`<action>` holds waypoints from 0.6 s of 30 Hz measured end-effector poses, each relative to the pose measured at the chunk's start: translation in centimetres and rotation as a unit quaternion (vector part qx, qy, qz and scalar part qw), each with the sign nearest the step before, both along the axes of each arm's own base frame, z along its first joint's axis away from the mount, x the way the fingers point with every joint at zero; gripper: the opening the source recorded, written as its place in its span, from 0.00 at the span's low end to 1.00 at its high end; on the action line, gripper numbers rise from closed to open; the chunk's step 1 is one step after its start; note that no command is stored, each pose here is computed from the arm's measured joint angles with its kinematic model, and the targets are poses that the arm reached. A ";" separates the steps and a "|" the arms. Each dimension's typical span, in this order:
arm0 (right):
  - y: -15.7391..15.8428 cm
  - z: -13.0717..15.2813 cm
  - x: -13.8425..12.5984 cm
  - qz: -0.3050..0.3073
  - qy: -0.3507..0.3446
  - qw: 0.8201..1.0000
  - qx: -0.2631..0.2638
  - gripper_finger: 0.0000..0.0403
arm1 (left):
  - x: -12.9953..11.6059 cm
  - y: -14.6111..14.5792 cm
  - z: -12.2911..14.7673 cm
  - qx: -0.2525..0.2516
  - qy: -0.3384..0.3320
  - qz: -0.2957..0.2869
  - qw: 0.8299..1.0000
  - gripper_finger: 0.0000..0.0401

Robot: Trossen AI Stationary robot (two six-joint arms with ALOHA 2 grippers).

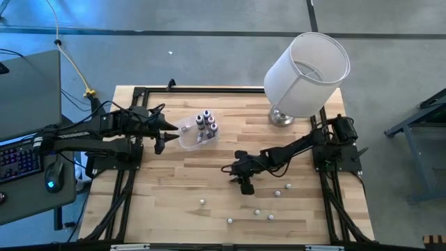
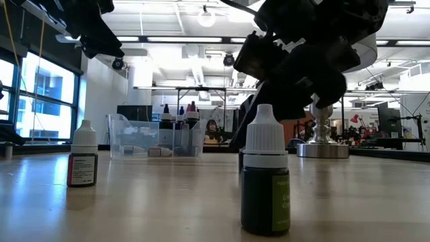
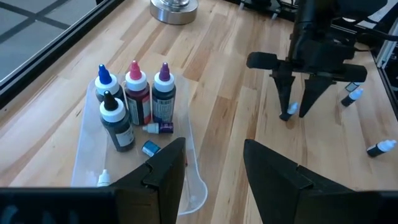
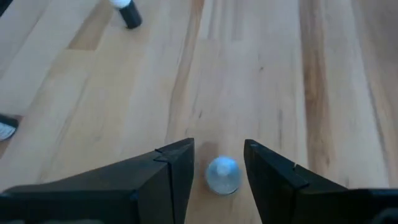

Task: Pick & Place food coloring
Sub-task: Put the small brown food coloring bottle into the transparent bin

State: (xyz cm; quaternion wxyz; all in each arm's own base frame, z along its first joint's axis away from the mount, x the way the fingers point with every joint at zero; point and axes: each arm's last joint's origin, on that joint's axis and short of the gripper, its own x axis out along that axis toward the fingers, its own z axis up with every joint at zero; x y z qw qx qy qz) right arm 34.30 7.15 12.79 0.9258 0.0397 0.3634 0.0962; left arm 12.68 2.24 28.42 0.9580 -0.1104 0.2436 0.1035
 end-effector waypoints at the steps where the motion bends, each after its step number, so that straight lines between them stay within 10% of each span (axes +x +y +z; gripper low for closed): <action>1: 0.0 0.0 0.0 0.001 0.003 1.000 0.001 0.33 | 0.0 0.0 0.0 0.000 0.000 0.000 1.000 0.41; 18: -0.3 0.0 0.0 -0.019 0.002 1.000 -0.002 0.12 | 0.0 0.0 0.0 0.000 0.000 0.000 1.000 0.41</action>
